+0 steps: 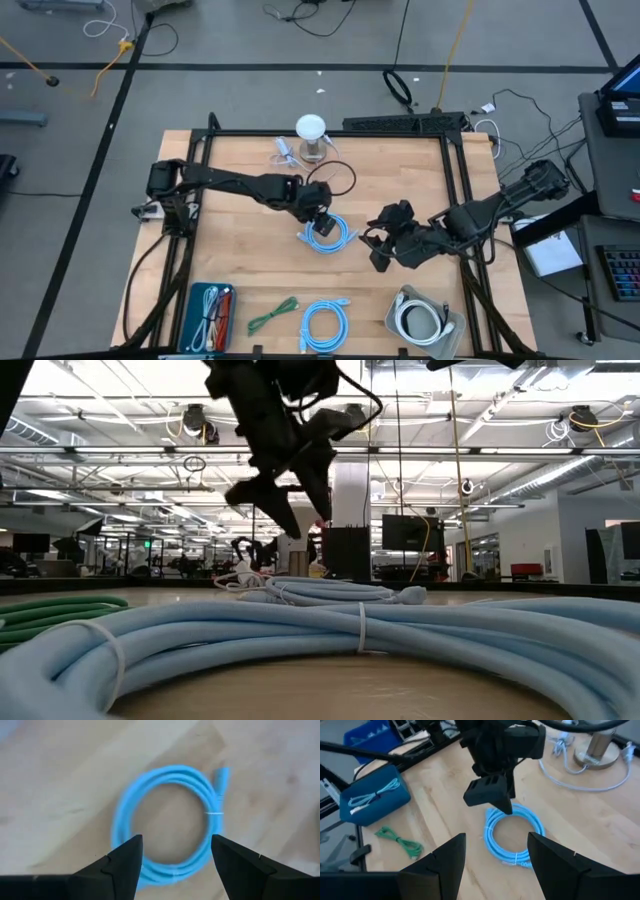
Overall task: Pick & Place USB Port
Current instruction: Put the top blue video cable into the gray bin
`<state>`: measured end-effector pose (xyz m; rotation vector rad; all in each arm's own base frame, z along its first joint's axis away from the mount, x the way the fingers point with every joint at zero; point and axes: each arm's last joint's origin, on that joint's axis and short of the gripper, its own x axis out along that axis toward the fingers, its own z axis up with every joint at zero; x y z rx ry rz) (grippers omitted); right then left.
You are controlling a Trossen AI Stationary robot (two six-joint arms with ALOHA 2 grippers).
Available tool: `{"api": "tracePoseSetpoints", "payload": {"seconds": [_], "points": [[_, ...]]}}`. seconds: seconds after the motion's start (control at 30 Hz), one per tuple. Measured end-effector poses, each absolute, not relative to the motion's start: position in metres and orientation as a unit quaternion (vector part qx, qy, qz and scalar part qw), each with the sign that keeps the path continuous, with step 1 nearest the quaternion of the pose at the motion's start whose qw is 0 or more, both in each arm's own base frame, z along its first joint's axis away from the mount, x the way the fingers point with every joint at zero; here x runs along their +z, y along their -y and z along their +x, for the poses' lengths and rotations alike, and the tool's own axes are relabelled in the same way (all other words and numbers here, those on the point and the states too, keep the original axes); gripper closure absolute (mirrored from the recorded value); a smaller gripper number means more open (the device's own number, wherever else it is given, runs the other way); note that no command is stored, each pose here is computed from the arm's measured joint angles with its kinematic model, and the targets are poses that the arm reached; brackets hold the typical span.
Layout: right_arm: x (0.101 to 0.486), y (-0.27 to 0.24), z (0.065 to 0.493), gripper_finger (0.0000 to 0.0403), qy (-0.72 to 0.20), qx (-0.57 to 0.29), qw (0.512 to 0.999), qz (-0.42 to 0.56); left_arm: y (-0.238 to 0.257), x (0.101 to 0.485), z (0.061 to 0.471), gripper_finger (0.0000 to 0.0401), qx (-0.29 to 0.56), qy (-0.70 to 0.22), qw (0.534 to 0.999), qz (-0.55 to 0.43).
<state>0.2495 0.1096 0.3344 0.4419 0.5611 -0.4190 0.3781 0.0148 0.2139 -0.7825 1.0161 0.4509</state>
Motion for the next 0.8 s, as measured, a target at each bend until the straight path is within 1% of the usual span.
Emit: {"api": "tracePoseSetpoints", "payload": {"seconds": [0.07, 0.2, 0.67, 0.73, 0.8], "points": [[0.335, -0.109, 0.250, 0.0195, -0.267, -0.208, 0.916, 0.214, -0.015, 0.221, 0.376, 0.0160, 0.227, -0.483, 0.777, -0.334], [0.335, -0.109, 0.250, 0.0195, -0.267, -0.210, 0.916, 0.214, -0.019, 0.214, 0.371, 0.0160, 0.254, -0.514, 0.759, -0.309], [0.337, -0.110, 0.252, 0.0195, -0.255, -0.203, 0.918, 0.225, -0.017, 0.145, 0.387, 0.0163, 0.254, -0.586, 0.707, -0.302], [0.337, -0.110, 0.252, 0.0195, -0.255, -0.203, 0.918, 0.227, -0.016, 0.143, 0.387, 0.0180, 0.259, -0.588, 0.705, -0.301], [0.337, -0.110, 0.252, 0.0195, -0.255, -0.203, 0.917, 0.228, -0.014, 0.143, 0.387, 0.0224, 0.261, -0.586, 0.707, -0.299]]}}
